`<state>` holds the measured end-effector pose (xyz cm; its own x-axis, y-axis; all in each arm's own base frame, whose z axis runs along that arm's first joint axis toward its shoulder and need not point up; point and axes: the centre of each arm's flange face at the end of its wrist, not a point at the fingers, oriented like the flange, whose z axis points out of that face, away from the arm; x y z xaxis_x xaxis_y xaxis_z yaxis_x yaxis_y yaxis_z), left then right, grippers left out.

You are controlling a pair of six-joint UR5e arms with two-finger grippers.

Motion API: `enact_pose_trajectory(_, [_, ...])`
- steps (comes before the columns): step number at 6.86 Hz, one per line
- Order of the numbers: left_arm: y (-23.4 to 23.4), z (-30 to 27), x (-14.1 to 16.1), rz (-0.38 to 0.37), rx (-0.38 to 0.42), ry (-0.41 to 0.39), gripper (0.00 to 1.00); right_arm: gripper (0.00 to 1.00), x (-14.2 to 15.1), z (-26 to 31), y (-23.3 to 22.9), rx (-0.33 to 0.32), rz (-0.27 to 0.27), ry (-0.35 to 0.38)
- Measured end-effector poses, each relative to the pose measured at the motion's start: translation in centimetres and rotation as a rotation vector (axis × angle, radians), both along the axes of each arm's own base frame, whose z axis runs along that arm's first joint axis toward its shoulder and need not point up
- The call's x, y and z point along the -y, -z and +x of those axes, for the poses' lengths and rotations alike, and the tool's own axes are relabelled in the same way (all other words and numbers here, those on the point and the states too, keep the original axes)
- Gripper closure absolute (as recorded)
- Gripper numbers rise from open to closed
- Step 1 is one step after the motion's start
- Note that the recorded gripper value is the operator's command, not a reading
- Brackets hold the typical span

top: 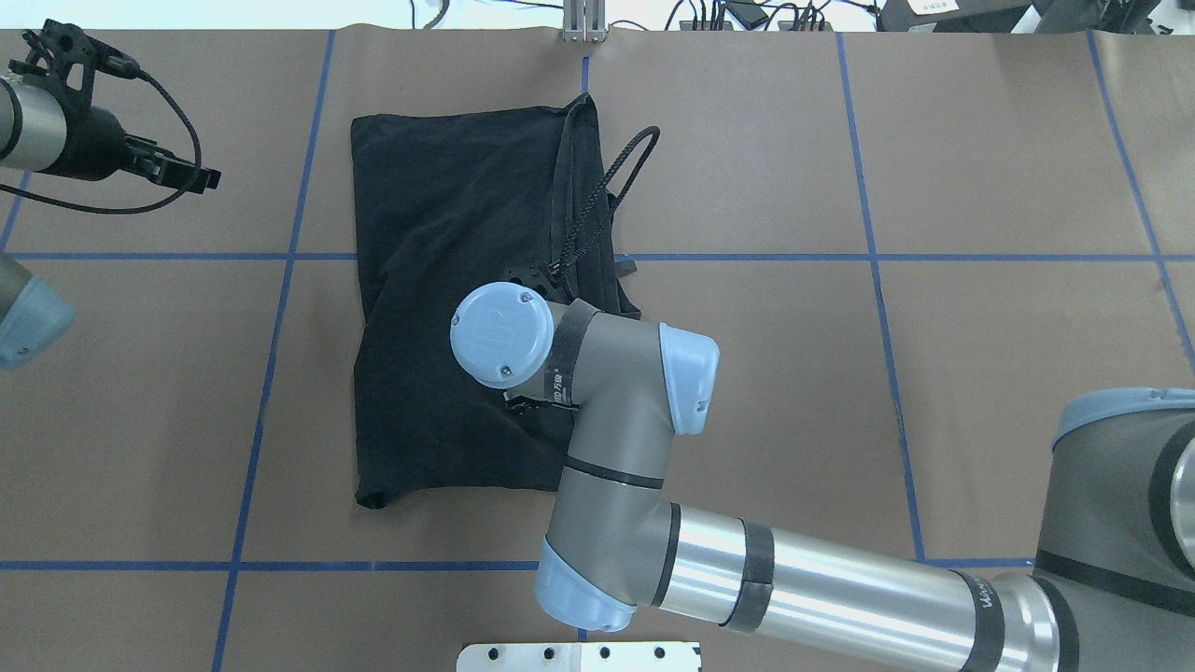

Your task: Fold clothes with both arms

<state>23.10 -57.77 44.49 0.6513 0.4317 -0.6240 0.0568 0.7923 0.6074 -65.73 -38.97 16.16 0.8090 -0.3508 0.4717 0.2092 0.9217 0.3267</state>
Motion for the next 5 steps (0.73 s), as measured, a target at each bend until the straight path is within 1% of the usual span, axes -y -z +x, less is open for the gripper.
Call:
enact_pose_trajectory(3, [-0.07, 0.19, -0.06, -0.025, -0.012, 0.012, 0.00, 0.11, -0.04, -0.93, -0.85, -0.059, -0.017, 0.012])
enact_pose_trajectory(5, [-0.10, 0.27, -0.02, -0.026, -0.012, 0.013, 0.00, 0.21, -0.27, -0.74, -1.01, -0.086, -0.020, 0.015])
